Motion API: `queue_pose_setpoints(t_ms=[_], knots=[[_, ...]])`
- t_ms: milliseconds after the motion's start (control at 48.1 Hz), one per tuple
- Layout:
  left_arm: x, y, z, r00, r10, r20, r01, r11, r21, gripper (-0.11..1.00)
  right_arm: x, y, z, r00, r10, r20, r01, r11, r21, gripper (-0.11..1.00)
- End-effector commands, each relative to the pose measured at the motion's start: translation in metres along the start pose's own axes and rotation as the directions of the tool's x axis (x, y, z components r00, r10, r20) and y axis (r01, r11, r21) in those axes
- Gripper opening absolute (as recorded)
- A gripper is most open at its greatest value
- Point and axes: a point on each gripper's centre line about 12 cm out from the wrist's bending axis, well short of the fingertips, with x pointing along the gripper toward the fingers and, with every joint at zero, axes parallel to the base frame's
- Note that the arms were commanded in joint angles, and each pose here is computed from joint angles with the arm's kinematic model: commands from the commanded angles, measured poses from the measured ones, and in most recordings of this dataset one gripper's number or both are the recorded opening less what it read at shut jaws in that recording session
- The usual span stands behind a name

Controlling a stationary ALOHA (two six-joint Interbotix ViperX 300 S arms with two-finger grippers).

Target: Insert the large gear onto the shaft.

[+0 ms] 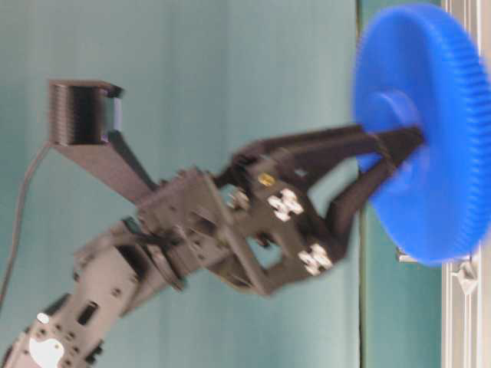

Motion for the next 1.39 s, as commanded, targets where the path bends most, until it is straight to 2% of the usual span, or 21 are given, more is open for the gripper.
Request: queue_pose_setpoints(t_ms=[0, 145, 332, 810, 1039, 1371], knots=[[-0.012, 0.017, 0.025, 0.996, 0.035, 0.08, -0.036, 0.999, 0.005, 0.78, -0.001, 0.001, 0.005, 1.0, 0.005, 0.02, -0.006, 1.0, 0.009, 0.13], [-0.001, 0.037, 0.028, 0.995, 0.064, 0.079, -0.066, 0.998, 0.015, 0.78, -0.003, 0.001, 0.006, 0.999, 0.005, 0.032, -0.005, 1.0, 0.008, 0.13], [0.013, 0.05, 0.031, 0.993, 0.084, 0.086, -0.088, 0.995, 0.052, 0.78, -0.005, 0.001, 0.007, 0.999, 0.006, 0.046, -0.006, 1.0, 0.008, 0.13], [0.032, 0.084, 0.018, 0.991, 0.126, 0.049, -0.127, 0.992, 0.019, 0.78, -0.01, 0.001, 0.005, 0.998, 0.008, 0.061, -0.008, 1.0, 0.007, 0.13], [0.034, 0.09, 0.016, 0.99, 0.132, 0.041, -0.133, 0.991, 0.03, 0.78, -0.01, 0.001, 0.005, 0.998, 0.009, 0.064, -0.009, 1.0, 0.009, 0.13], [0.034, 0.097, 0.012, 0.989, 0.142, 0.034, -0.142, 0.99, 0.023, 0.78, -0.01, 0.001, 0.005, 0.998, 0.008, 0.065, -0.009, 1.0, 0.007, 0.13]])
